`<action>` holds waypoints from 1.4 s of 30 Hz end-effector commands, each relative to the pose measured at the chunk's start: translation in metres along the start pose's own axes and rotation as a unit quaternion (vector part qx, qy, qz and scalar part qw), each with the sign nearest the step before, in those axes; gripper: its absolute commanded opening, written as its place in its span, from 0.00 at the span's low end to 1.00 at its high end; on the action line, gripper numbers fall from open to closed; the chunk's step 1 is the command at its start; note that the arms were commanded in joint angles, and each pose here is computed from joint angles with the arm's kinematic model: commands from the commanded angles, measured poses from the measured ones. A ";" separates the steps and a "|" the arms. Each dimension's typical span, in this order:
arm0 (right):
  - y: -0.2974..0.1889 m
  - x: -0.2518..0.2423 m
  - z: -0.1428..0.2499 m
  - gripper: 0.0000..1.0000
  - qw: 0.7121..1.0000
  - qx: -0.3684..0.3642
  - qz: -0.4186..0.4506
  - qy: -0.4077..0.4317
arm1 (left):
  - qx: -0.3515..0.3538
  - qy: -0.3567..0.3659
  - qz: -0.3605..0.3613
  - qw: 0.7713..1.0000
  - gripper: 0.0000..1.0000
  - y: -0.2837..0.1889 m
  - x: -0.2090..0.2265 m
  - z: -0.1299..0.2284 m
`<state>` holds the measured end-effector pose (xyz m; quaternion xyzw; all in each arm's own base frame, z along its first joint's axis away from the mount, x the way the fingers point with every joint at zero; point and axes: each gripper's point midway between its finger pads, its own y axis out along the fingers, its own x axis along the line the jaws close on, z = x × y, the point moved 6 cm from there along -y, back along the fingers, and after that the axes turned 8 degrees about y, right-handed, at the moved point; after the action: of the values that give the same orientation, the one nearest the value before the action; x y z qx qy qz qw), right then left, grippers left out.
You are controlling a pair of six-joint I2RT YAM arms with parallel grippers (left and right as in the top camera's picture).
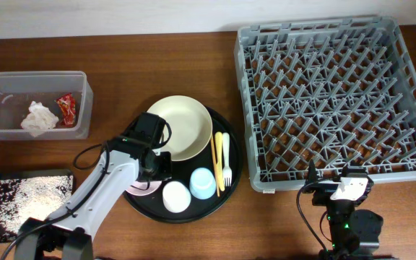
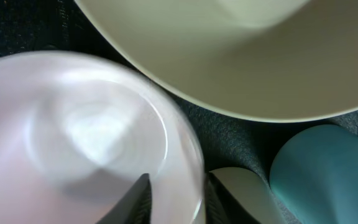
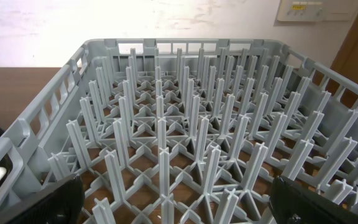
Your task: Sort waste into correct bins and load items into the dishwasher rack
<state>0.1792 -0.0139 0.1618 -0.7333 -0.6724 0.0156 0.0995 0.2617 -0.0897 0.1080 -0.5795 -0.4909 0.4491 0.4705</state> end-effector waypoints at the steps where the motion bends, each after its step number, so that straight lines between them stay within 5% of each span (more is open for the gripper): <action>1: 0.000 0.000 0.003 0.98 1.000 0.002 0.000 0.000 | -0.002 0.006 -0.001 1.000 0.34 -0.001 -0.001 -0.003; 4: 0.000 0.000 0.003 0.98 1.000 0.002 0.000 0.000 | -0.040 0.006 0.004 0.999 0.35 -0.038 -0.006 -0.027; 7: 0.000 0.000 0.003 0.98 1.000 0.002 0.000 0.000 | -0.109 -0.030 -0.060 0.992 0.54 -0.106 0.021 -0.060; 10: 0.000 0.000 0.003 0.98 1.000 0.002 0.000 0.000 | -0.106 -0.146 -0.186 0.966 0.99 -0.151 0.110 -0.055; 15: 0.000 0.000 0.003 0.98 1.000 0.002 0.000 0.000 | -0.066 -0.262 -0.259 0.927 0.99 -0.162 0.189 -0.020; 29: 0.000 0.006 0.002 0.98 1.000 0.003 -0.027 0.000 | -0.066 -0.263 -0.259 0.927 0.99 -0.162 0.190 -0.020; 32: -0.003 0.016 -0.010 0.98 0.994 -0.013 -0.069 0.089 | -0.066 -0.263 -0.259 0.927 0.99 -0.162 0.190 -0.020; 37: -0.040 0.027 -0.103 0.98 0.990 -0.038 -0.079 0.107 | -0.066 -0.263 -0.259 0.927 0.99 -0.162 0.190 -0.020; 42: -0.028 0.068 -0.217 0.98 0.971 0.117 -0.171 0.123 | -0.066 -0.263 -0.259 0.927 0.99 -0.162 0.190 -0.020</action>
<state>0.1787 0.0126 0.3573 -0.6463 -0.7289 -0.0320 0.2236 0.2803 0.1063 0.2553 -0.3265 -0.7525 0.4192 0.3891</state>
